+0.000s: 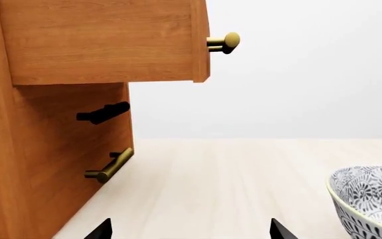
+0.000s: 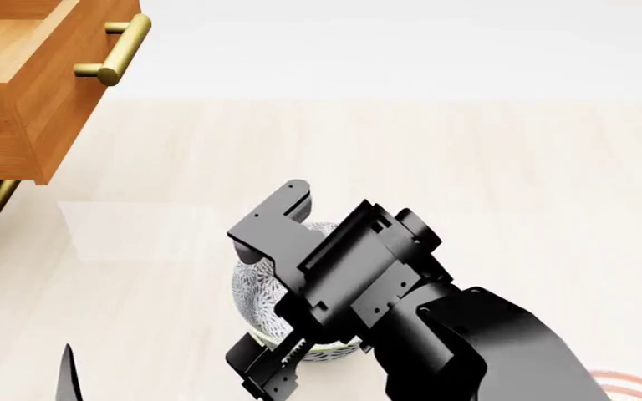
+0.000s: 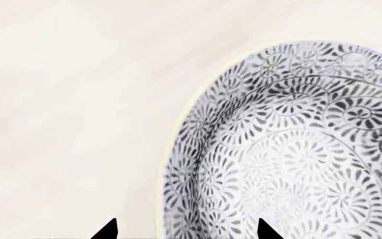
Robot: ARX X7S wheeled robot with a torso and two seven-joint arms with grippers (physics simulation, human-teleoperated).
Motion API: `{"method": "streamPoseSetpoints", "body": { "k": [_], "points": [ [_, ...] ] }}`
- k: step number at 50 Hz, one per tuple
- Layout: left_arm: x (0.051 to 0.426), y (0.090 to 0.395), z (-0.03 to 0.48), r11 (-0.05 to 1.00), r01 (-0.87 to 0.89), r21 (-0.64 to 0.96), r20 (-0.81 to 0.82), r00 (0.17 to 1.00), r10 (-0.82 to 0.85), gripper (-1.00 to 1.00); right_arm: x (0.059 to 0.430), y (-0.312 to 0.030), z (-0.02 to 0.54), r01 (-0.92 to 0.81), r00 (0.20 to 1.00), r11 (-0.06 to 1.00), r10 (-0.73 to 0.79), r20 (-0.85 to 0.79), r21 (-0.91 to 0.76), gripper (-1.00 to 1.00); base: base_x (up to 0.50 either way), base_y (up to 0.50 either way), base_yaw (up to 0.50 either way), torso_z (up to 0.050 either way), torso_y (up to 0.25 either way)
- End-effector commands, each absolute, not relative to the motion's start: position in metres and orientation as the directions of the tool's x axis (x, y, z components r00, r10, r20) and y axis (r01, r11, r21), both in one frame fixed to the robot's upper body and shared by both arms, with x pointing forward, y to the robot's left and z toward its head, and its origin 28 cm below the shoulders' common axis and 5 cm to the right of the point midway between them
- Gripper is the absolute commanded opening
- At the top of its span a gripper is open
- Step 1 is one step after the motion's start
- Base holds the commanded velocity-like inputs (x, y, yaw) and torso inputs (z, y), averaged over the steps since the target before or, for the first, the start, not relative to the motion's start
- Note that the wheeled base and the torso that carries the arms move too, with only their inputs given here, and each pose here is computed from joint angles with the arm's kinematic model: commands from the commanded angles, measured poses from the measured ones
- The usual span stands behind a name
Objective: Put the bowl on the plate.
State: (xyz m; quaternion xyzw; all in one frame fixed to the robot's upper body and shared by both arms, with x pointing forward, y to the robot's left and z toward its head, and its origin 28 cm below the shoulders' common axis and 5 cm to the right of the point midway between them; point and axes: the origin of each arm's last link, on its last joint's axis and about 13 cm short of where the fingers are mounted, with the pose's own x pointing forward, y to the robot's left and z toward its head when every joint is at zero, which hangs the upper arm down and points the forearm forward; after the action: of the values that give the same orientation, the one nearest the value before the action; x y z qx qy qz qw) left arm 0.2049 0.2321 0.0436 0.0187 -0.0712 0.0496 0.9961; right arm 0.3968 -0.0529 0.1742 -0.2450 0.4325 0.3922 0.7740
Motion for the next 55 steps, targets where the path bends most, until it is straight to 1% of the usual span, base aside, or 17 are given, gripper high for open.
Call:
{"method": "streamPoseSetpoints", "body": {
  "k": [1,13,54,55],
  "points": [
    [0.205,0.232,0.040,0.994,-0.102,0.030,0.143,0.985,0.097,1.00,0.396,-0.055,0.168,-0.817,0.313,0.576,0.388,-0.867,-0.036,1.00,0.00,0.00,0.00,0.000,0.000],
    [0.207,0.234,0.007,0.994,-0.103,0.030,0.144,0.985,0.098,1.00,0.395,-0.056,0.162,-0.813,0.312,0.581,0.375,-0.873,-0.041,1.00,0.00,0.00,0.00,0.000,0.000],
    [0.208,0.234,0.011,0.994,-0.106,0.028,0.145,0.984,0.101,1.00,0.394,-0.058,0.156,-0.822,0.311,0.565,0.345,-0.886,-0.069,1.00,0.00,0.00,0.00,0.000,0.000],
    [0.207,0.234,0.011,0.994,-0.106,0.027,0.145,0.984,0.101,1.00,0.394,-0.058,0.156,-0.823,0.313,0.564,0.343,-0.886,-0.072,-1.00,0.00,0.00,0.00,0.000,0.000]
  ]
}}
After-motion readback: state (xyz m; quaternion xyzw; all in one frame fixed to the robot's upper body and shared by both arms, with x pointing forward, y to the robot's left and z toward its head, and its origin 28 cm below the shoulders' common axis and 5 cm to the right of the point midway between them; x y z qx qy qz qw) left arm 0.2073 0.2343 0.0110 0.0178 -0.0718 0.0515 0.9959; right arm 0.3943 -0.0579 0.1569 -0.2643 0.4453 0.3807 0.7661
